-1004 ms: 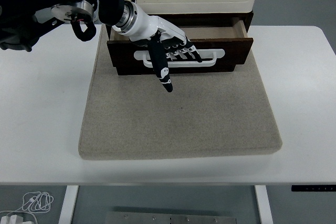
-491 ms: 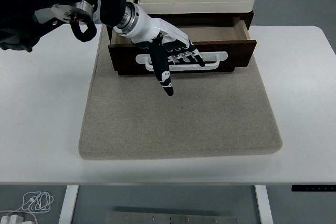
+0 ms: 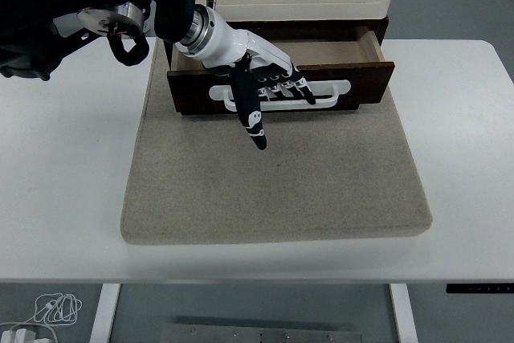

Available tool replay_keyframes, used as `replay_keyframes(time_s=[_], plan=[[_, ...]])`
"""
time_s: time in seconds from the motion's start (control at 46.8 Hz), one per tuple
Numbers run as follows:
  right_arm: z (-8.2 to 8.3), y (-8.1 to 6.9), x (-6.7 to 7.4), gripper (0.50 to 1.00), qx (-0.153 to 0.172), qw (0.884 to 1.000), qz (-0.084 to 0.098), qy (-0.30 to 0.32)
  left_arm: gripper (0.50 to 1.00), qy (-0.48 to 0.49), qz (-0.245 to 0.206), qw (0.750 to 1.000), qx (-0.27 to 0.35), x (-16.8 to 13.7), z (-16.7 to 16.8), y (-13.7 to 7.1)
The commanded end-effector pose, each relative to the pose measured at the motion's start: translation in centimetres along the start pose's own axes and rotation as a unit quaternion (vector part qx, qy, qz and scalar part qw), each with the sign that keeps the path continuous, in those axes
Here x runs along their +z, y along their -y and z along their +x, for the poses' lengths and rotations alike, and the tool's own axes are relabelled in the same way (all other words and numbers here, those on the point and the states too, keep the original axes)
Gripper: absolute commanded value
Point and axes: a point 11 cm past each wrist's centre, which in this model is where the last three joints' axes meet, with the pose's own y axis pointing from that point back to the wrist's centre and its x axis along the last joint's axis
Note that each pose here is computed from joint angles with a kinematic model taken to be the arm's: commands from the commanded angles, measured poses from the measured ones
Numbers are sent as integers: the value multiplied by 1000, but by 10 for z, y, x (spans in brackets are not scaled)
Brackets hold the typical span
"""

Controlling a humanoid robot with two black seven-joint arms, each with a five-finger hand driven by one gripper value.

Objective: Open the drawer under the combination cabinet

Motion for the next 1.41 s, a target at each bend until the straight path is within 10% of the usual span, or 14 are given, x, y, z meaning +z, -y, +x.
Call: replay_keyframes(time_s=[0.0,0.962,1.389], plan=[[0,0,0,926,0,1000,0,0,1000,0,0,1000,2,0,1,0],[0,0,0,926,1,1000,0,0,1000,33,2,999,40,11,14,-11],[0,0,0,926,0,1000,0,0,1000,37,-66,994,78,48,32,-43]])
